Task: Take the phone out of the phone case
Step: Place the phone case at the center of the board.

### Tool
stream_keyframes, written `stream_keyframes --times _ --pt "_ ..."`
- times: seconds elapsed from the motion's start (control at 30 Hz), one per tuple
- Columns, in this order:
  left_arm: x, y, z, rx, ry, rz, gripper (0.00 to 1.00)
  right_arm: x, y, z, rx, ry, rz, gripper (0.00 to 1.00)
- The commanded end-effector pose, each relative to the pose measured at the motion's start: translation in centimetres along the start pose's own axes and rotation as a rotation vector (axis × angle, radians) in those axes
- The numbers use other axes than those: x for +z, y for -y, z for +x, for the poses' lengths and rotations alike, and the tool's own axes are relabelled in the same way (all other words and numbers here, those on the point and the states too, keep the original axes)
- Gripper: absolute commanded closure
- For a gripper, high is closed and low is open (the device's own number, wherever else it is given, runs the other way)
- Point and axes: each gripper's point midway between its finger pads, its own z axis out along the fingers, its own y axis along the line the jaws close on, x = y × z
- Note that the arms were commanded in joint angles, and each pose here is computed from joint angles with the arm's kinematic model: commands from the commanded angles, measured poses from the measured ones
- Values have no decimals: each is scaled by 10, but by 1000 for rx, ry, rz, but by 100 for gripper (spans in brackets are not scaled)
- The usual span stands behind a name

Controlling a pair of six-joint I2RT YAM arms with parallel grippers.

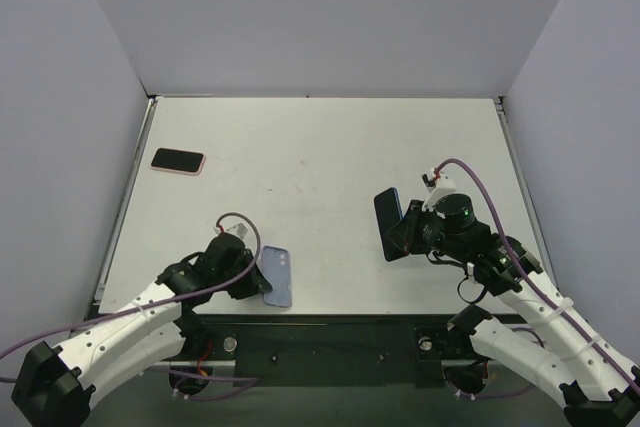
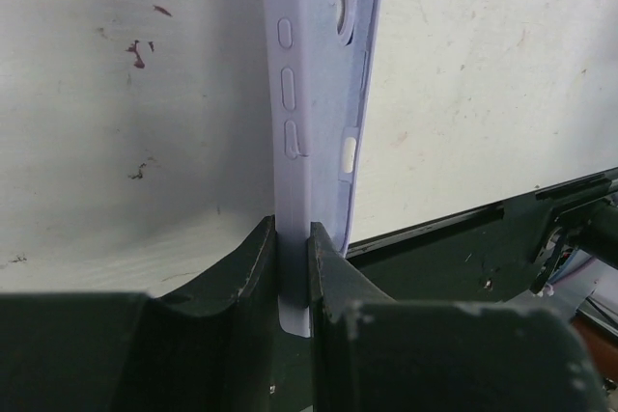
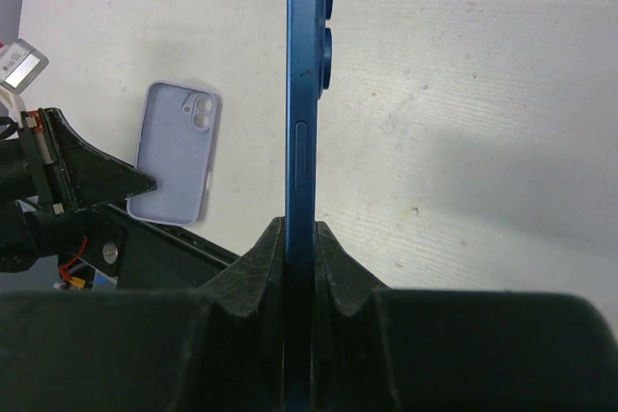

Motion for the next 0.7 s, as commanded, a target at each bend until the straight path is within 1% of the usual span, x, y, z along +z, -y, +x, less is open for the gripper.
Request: stream_keyframes --times 0.0,0.1,0.13,0.17,0.2,0.3,0.37,0.47,0.53,0.57,0.6,0.63,0.67 --pt "1 -6 8 -12 -34 -40 100 1 -6 -11 3 48 -28 100" --pt "4 -16 10 -11 -48 -104 99 1 -7 -10 10 43 -36 100" --pt "4 -24 9 -20 -39 -158 98 1 -7 -10 11 44 -37 100" --pt "4 -30 14 -12 -55 -198 98 0 -7 -10 11 46 -39 100" --pt "3 -34 10 -5 -31 -238 96 0 -7 -10 9 48 -39 100" --pt "5 -46 14 -6 -53 -320 93 1 -7 -10 12 49 -40 100" --pt "6 -49 12 -5 -49 -345 88 2 -9 -9 17 47 -48 100" --pt "4 -51 8 -9 -32 -365 85 5 -9 -7 20 41 -55 100" --pt "3 -54 6 -14 -11 -378 78 6 -10 -6 24 33 -58 100" --pt "1 -56 3 -27 7 -392 71 6 -9 -5 24 33 -56 100" --pt "-1 -58 2 -33 17 -403 66 7 -9 -3 23 24 -58 100" --pt "-2 -58 -1 -36 31 -406 59 8 -7 0 26 19 -54 100" --pt "-3 -57 -2 -37 36 -404 55 9 -7 1 28 14 -54 100"
